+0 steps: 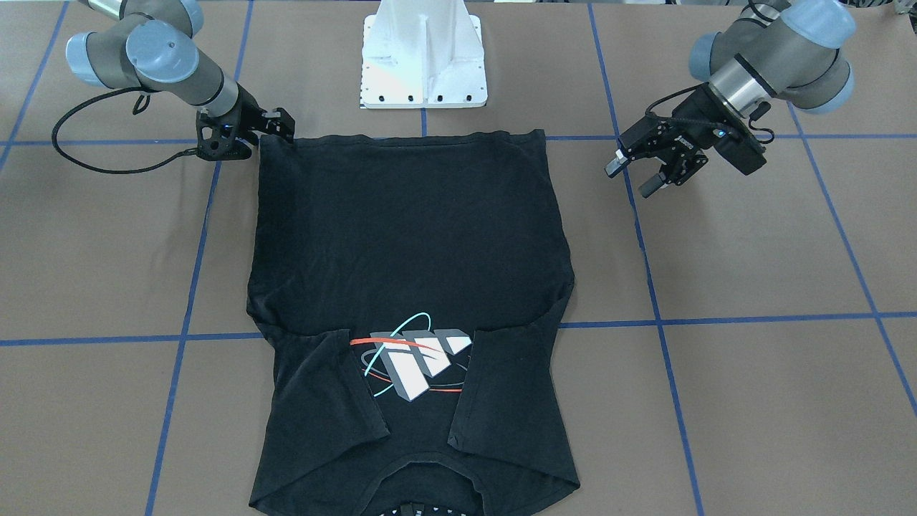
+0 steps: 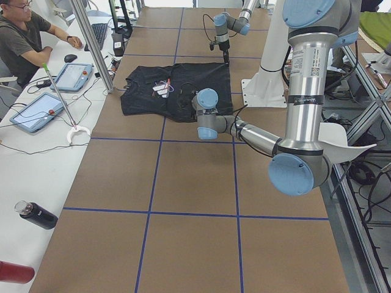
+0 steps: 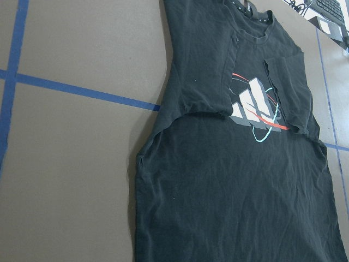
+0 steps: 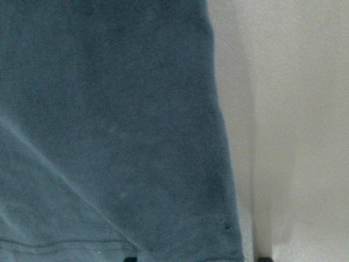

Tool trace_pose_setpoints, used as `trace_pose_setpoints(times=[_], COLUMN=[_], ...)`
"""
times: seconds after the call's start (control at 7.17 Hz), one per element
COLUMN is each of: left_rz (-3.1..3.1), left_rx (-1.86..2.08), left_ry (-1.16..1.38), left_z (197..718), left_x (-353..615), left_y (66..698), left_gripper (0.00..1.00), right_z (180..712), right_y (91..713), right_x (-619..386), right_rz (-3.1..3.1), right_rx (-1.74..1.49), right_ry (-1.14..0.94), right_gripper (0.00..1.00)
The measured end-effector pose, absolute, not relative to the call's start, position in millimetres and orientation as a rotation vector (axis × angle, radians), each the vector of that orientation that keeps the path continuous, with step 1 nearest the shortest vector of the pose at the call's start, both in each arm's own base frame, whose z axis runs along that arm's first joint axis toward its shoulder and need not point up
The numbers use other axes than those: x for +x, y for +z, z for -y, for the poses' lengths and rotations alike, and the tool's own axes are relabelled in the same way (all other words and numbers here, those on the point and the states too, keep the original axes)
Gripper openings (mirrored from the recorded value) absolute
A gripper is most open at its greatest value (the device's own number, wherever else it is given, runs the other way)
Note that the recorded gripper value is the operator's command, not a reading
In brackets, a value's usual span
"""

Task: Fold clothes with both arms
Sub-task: 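Grasp the nearer hem corner with the right gripper while the left gripper lowers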

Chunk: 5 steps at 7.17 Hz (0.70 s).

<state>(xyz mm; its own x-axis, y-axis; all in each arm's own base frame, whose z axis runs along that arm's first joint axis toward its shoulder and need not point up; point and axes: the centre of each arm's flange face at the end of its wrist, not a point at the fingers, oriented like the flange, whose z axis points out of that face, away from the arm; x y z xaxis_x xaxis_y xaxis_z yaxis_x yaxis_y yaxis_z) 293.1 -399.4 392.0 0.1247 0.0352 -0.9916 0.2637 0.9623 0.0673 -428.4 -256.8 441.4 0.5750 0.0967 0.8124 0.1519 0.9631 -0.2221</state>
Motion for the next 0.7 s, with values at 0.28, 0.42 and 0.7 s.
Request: trace_pose_setpoints(times=[0.28,0.42,0.7], left_rz=[-1.439,-1.438,-1.437], left_rx=[0.249,0.249,0.249], left_ry=[-0.169,-0.168,-0.168], left_z=[399.6,399.7,399.7], left_x=[293.4,293.6,293.7], left_y=[393.1,393.6,394.0], left_gripper=[1.00,1.00,1.00], right_z=[256.5,256.7,257.4], right_y=[439.6,438.9,437.1], right_x=[-426.5,-425.6,-424.4], right_rz=[0.965,0.967,0.971], right_rx=[-0.283,-0.282,-0.280], right_ry=[-0.034,-0.034,-0.033], right_gripper=[0.00,0.00,0.00])
